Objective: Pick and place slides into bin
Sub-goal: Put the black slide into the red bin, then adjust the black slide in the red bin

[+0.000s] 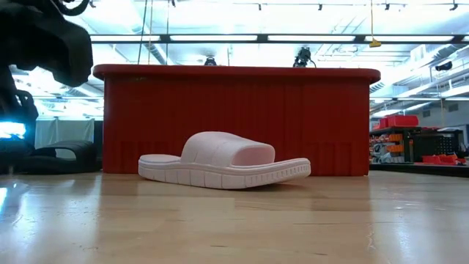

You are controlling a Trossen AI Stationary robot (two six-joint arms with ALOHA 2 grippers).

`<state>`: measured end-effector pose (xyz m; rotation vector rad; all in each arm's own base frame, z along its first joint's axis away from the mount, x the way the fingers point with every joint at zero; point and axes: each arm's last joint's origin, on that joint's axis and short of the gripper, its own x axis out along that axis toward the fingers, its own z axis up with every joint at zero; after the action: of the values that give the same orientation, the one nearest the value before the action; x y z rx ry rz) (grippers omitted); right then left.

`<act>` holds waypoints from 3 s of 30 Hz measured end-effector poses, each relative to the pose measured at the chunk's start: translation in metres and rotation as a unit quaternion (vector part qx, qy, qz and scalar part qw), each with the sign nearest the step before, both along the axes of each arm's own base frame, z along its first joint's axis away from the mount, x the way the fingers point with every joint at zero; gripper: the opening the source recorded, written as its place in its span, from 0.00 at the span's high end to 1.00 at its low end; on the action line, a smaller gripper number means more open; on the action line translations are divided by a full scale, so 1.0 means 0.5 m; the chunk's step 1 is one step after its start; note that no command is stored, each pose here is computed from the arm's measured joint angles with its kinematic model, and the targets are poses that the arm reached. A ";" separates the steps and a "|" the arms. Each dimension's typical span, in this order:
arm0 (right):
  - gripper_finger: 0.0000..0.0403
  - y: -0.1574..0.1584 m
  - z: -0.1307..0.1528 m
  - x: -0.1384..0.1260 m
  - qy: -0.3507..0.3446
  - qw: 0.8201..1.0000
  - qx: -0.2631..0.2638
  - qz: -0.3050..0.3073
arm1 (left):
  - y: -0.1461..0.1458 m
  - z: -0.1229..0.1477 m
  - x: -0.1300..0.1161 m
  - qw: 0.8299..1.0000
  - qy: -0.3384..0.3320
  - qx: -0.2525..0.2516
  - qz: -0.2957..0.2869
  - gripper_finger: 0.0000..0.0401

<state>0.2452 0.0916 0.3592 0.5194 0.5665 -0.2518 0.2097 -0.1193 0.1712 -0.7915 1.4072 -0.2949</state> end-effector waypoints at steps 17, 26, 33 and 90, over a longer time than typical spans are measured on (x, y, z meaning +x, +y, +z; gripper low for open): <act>0.64 0.000 0.000 0.000 0.000 1.000 0.003 -0.002 | -0.030 0.227 0.060 0.984 -0.162 -0.070 -0.037 0.98; 0.64 0.000 0.000 0.000 -0.004 1.000 0.021 -0.018 | 0.087 0.524 0.001 0.964 -0.240 0.105 -0.054 0.98; 0.64 -0.009 0.007 0.007 -0.030 0.998 0.011 -0.047 | 0.254 0.637 -0.073 0.898 -0.310 0.312 -0.021 0.98; 0.64 -0.437 0.025 0.016 -0.061 0.980 -0.073 -0.173 | 0.893 0.238 0.080 0.937 0.026 0.349 -0.001 0.59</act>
<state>0.2533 -0.1267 0.3715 0.4846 0.3323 -0.5845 0.2499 0.3272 0.2902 -0.2083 1.4258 0.2272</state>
